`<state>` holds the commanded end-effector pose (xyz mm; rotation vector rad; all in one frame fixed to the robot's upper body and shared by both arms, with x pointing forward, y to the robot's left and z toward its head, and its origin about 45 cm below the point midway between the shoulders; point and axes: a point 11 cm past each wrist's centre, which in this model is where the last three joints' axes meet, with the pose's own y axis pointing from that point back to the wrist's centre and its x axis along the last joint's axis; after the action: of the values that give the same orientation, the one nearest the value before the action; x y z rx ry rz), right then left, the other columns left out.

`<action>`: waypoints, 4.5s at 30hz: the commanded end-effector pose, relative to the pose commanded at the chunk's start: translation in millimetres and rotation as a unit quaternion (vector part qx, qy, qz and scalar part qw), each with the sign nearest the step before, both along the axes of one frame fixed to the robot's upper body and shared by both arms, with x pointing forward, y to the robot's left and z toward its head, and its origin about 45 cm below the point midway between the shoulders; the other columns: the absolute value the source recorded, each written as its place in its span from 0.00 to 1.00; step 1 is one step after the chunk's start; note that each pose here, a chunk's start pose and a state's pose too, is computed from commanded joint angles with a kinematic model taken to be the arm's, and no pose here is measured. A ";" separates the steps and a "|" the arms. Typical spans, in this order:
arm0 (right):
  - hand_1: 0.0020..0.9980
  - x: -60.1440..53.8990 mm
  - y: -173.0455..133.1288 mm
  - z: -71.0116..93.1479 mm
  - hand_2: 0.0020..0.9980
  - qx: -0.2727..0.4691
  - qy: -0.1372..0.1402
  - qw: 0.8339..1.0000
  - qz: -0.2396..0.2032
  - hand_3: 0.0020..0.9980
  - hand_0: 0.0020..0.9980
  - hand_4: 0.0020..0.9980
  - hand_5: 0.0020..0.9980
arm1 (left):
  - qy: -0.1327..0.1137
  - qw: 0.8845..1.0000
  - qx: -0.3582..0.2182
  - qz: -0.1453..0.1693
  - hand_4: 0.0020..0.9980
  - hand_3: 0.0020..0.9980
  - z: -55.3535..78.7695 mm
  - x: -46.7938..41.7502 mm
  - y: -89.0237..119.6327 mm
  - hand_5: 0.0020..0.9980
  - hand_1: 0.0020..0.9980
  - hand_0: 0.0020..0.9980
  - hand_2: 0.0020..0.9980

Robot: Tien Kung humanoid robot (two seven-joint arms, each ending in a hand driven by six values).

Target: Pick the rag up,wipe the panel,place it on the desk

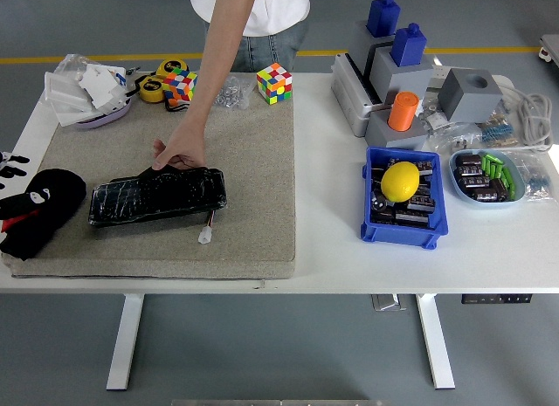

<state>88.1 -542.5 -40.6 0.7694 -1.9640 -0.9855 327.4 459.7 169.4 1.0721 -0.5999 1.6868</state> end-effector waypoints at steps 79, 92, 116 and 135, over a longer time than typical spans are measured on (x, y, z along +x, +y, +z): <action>0.64 6.8 -2.1 4.0 0.69 -0.010 -0.013 1.000 0.002 0.59 0.75 0.96 0.57 | 0.006 0.999 0.031 0.019 0.56 0.56 -36.4 3.6 -10.6 0.16 0.08 0.19 0.28; 0.64 5.6 -3.4 4.4 0.69 -0.011 -0.011 1.000 0.002 0.59 0.75 0.96 0.57 | -0.030 0.999 0.031 0.004 0.55 0.57 -10.6 10.9 -21.6 0.16 0.06 0.18 0.26; 0.64 6.3 -7.3 7.0 0.69 -0.015 -0.015 1.000 -0.002 0.59 0.75 0.96 0.57 | -0.039 0.997 0.014 -0.060 0.50 0.57 -4.2 15.9 -76.3 0.11 0.06 0.18 0.26; 0.64 10.0 -7.6 8.1 0.69 -0.016 -0.018 1.000 0.001 0.59 0.75 0.96 0.58 | -0.042 0.989 0.003 -0.143 0.50 0.57 0.4 25.0 -135.0 0.11 0.06 0.18 0.26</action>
<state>98.0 -550.1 -32.5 0.7756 -2.0043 -0.9436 352.4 324.7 169.8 0.8764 -0.7741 1.4852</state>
